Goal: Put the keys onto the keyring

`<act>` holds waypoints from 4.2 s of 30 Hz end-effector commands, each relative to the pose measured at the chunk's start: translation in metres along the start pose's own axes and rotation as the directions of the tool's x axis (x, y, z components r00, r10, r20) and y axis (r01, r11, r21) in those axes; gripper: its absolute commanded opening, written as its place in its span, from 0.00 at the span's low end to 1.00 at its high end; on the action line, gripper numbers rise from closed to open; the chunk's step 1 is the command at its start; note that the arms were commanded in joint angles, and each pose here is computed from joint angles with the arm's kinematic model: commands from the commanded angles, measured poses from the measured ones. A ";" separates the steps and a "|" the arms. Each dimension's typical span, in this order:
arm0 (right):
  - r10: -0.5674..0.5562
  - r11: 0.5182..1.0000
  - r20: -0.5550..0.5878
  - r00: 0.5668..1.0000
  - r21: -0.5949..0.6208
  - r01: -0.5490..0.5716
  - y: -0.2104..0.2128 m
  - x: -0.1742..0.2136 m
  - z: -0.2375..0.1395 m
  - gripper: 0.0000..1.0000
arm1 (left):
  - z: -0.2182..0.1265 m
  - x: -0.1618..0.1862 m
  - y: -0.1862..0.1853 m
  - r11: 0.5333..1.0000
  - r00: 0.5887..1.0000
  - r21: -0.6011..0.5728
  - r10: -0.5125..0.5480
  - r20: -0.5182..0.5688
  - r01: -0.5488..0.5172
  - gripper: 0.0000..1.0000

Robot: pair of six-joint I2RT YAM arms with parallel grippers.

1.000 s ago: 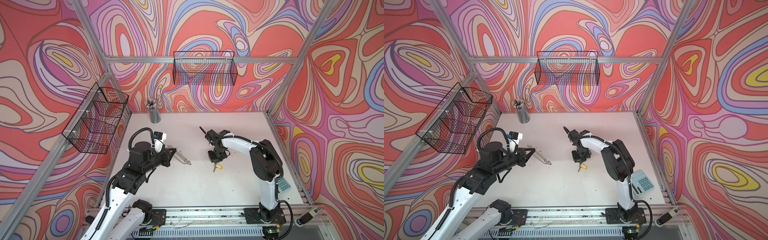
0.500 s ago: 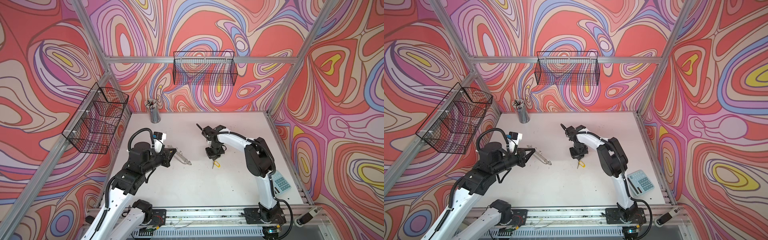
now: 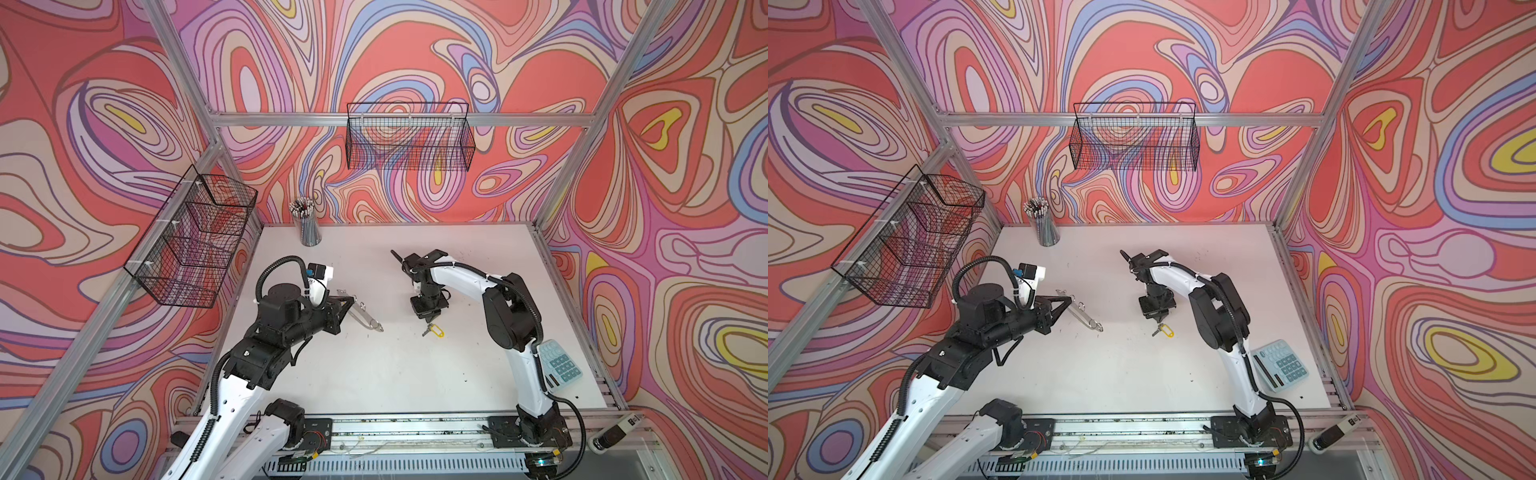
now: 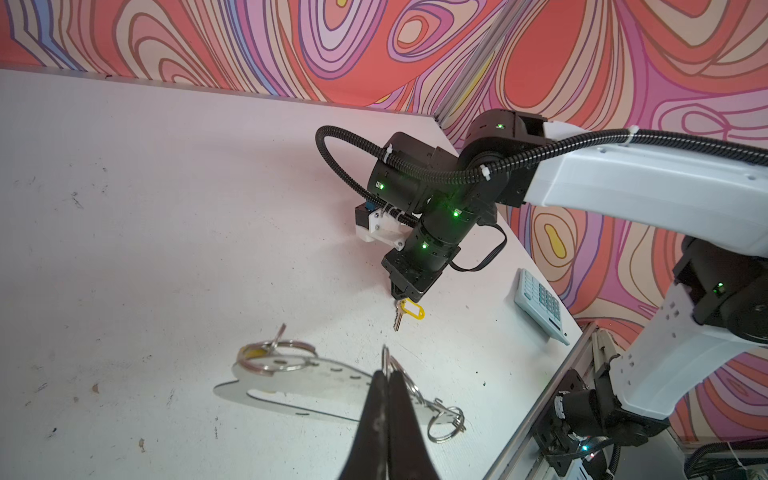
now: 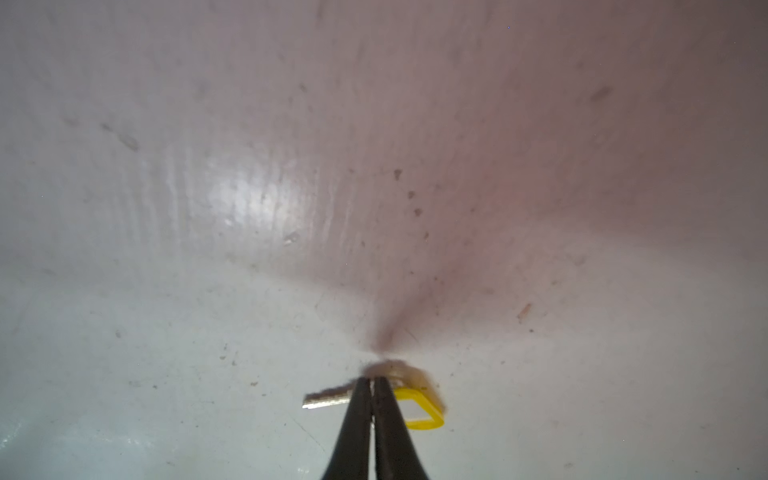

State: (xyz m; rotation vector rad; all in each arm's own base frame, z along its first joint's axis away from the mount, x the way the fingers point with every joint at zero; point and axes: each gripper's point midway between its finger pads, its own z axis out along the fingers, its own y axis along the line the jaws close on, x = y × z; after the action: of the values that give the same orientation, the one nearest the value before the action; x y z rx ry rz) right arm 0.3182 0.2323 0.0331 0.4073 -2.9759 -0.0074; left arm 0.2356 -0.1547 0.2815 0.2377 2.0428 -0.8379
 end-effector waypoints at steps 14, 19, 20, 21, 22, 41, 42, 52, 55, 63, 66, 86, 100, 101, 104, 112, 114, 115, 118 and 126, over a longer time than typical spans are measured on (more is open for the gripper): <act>-0.033 0.997 -0.021 0.999 0.063 0.035 -0.007 -0.003 0.000 0.13 | -0.001 -0.005 -0.002 1.000 1.000 0.016 0.007 0.029 -0.008 0.00; -0.039 0.997 -0.012 0.999 0.063 0.039 -0.006 -0.007 -0.002 0.17 | -0.001 -0.005 -0.002 1.000 1.000 0.014 0.007 0.029 -0.008 0.00; -0.040 0.997 -0.014 0.999 0.062 0.041 -0.006 -0.007 -0.001 0.17 | -0.001 -0.005 -0.002 1.000 1.000 0.014 0.007 0.029 -0.007 0.00; -0.039 0.997 -0.015 0.999 0.061 0.040 -0.006 -0.007 0.000 0.17 | -0.001 -0.005 -0.002 1.000 1.000 0.014 0.007 0.029 -0.008 0.00; -0.041 0.997 -0.018 0.999 0.059 0.042 -0.005 -0.007 0.001 0.17 | -0.001 -0.005 -0.001 1.000 1.000 0.013 0.007 0.028 -0.007 0.00; -0.058 0.997 -0.051 0.997 0.051 0.061 -0.001 0.000 0.010 0.07 | 0.000 -0.005 -0.001 1.000 1.000 0.013 0.005 0.028 -0.005 0.00; -0.058 0.997 -0.051 0.997 0.052 0.061 -0.001 0.001 0.010 0.08 | 0.000 -0.005 -0.002 1.000 1.000 0.015 0.005 0.027 -0.006 0.00; -0.061 0.997 -0.053 0.997 0.053 0.064 -0.002 0.004 0.008 0.09 | -0.001 -0.005 -0.002 1.000 1.000 0.015 0.005 0.028 -0.006 0.00; -0.059 0.996 -0.056 0.997 0.056 0.062 -0.003 0.004 0.010 0.07 | -0.001 -0.005 -0.002 1.000 1.000 0.015 0.004 0.028 -0.005 0.00; -0.060 0.997 -0.059 0.996 0.050 0.063 -0.002 0.004 0.011 0.00 | -0.001 -0.005 -0.001 1.000 1.000 0.013 0.004 0.028 -0.005 0.00; -0.062 0.997 -0.032 0.998 0.053 0.064 -0.001 0.001 0.006 0.00 | 0.000 -0.005 -0.001 1.000 1.000 0.013 0.005 0.028 -0.005 0.00; 0.115 0.993 0.500 0.858 -0.056 -0.101 0.001 -0.026 -0.028 0.00 | 0.005 -0.002 0.010 0.999 1.000 -0.039 -0.001 0.014 0.002 0.00; 0.181 0.983 0.730 0.659 -0.105 -0.153 -0.003 -0.045 -0.027 0.00 | 0.009 -0.001 0.016 0.998 1.000 -0.062 -0.003 0.006 0.003 0.00; 0.184 0.982 0.749 0.637 -0.107 -0.159 -0.003 -0.046 -0.028 0.00 | 0.009 -0.001 0.016 0.998 1.000 -0.063 -0.003 0.006 0.003 0.00; 0.209 0.976 0.787 0.580 -0.127 -0.180 -0.004 -0.047 -0.026 0.00 | 0.009 -0.001 0.016 0.998 1.000 -0.063 -0.002 0.003 0.002 0.00; 0.202 0.969 0.887 0.415 -0.119 -0.218 -0.006 -0.038 -0.021 0.00 | 0.009 -0.001 0.018 0.997 1.000 -0.073 0.003 0.002 -0.003 0.00; 0.188 0.970 0.904 0.383 -0.108 -0.219 -0.004 -0.036 -0.016 0.00 | 0.009 -0.001 0.020 0.997 1.000 -0.083 0.005 0.005 -0.004 0.00; 0.184 0.969 0.911 0.369 -0.106 -0.221 -0.003 -0.035 -0.013 0.00 | 0.009 -0.001 0.020 0.996 1.000 -0.086 0.005 0.006 -0.005 0.00; 0.159 0.975 0.931 0.327 -0.096 -0.200 0.003 -0.034 -0.008 0.00 | 0.009 -0.001 0.022 0.996 1.000 -0.093 0.007 0.007 -0.007 0.00; 0.158 0.979 0.949 0.271 -0.115 -0.168 0.012 -0.035 0.007 0.00 | 0.010 0.000 0.026 0.994 1.000 -0.113 0.010 0.006 -0.009 0.00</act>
State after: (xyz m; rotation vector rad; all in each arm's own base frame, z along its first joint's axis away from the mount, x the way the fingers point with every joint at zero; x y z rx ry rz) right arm 0.3488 0.2533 0.0245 0.0471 -4.2167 -0.3236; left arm 0.2503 -0.1442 0.2672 0.1746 2.0851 -0.7432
